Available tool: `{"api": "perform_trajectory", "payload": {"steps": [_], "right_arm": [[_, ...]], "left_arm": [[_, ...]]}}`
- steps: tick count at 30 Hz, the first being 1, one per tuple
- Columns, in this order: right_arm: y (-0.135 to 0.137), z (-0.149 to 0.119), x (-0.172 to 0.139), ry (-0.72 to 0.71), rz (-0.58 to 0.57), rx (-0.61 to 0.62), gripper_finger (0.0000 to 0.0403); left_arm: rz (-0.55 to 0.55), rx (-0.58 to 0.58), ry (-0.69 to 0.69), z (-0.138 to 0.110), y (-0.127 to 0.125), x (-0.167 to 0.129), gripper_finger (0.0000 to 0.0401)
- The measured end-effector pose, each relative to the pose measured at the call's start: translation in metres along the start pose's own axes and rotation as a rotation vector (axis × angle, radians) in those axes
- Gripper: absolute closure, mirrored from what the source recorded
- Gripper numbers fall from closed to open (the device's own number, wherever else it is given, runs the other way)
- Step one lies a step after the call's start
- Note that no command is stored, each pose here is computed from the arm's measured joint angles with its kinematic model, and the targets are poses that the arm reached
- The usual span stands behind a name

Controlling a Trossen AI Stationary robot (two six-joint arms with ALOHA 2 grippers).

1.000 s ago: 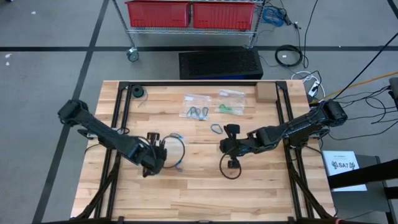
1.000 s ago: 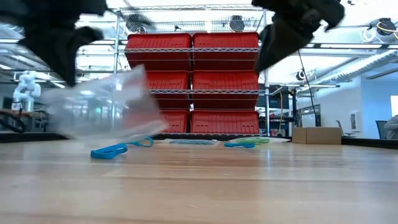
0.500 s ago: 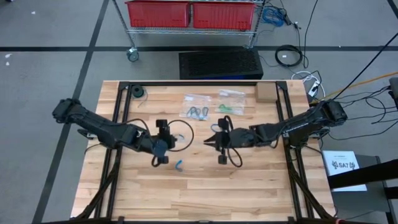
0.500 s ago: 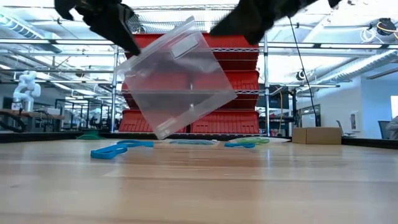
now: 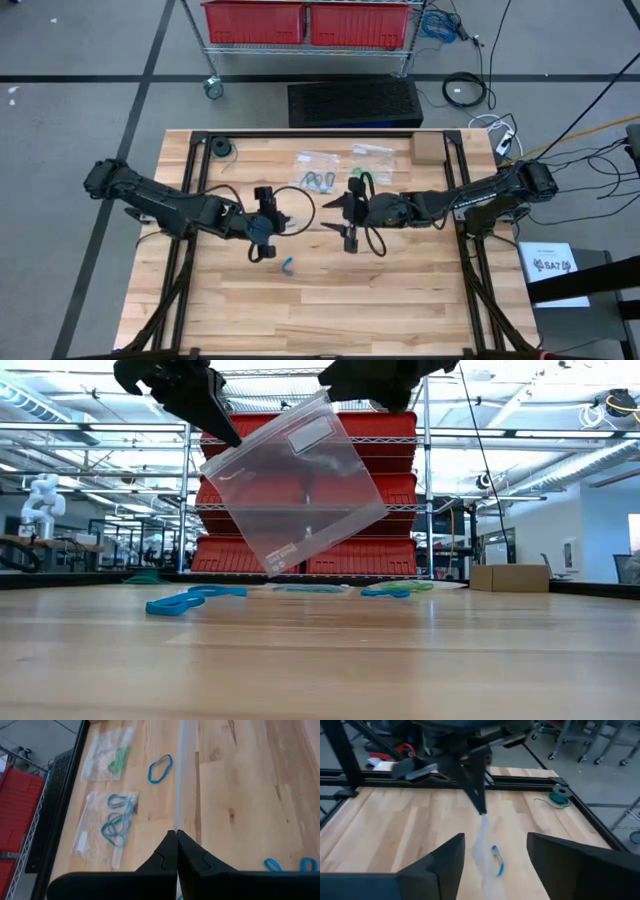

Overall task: Sort rubber bands
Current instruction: Open the bottom zip bag

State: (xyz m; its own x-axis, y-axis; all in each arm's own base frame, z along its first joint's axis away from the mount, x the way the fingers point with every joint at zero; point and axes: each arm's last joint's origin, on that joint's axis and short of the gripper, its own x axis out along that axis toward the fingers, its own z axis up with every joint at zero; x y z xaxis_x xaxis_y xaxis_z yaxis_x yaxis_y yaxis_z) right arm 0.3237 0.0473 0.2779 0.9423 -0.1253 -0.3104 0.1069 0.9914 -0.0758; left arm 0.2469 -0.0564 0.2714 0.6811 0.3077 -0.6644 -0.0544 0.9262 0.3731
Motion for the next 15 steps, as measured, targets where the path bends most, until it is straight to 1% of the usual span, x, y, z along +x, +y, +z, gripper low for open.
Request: {"api": "perform_trajectory", "payload": {"steps": [3,6,9,13,15], "right_arm": [[-0.005,-0.001,0.003,0.001,-0.013,0.006,0.0198],[-0.008,-0.003,0.008,0.003,-0.013,0.015,0.0210],[-0.008,-0.010,0.016,0.029,0.036,0.039,0.0235],[-0.008,-0.017,0.024,0.058,0.033,0.058,0.0279],[-0.008,-0.018,0.026,0.049,0.028,0.059,0.0306]], "left_arm": [[0.002,-0.009,-0.014,0.002,0.001,0.000,0.0401],[0.007,-0.008,-0.012,0.002,0.003,0.001,0.0401],[0.013,-0.017,-0.010,0.002,0.005,0.002,0.0401],[0.022,-0.034,-0.024,0.003,0.008,0.004,0.0401],[0.026,-0.039,-0.024,0.003,0.009,0.004,0.0401]]}}
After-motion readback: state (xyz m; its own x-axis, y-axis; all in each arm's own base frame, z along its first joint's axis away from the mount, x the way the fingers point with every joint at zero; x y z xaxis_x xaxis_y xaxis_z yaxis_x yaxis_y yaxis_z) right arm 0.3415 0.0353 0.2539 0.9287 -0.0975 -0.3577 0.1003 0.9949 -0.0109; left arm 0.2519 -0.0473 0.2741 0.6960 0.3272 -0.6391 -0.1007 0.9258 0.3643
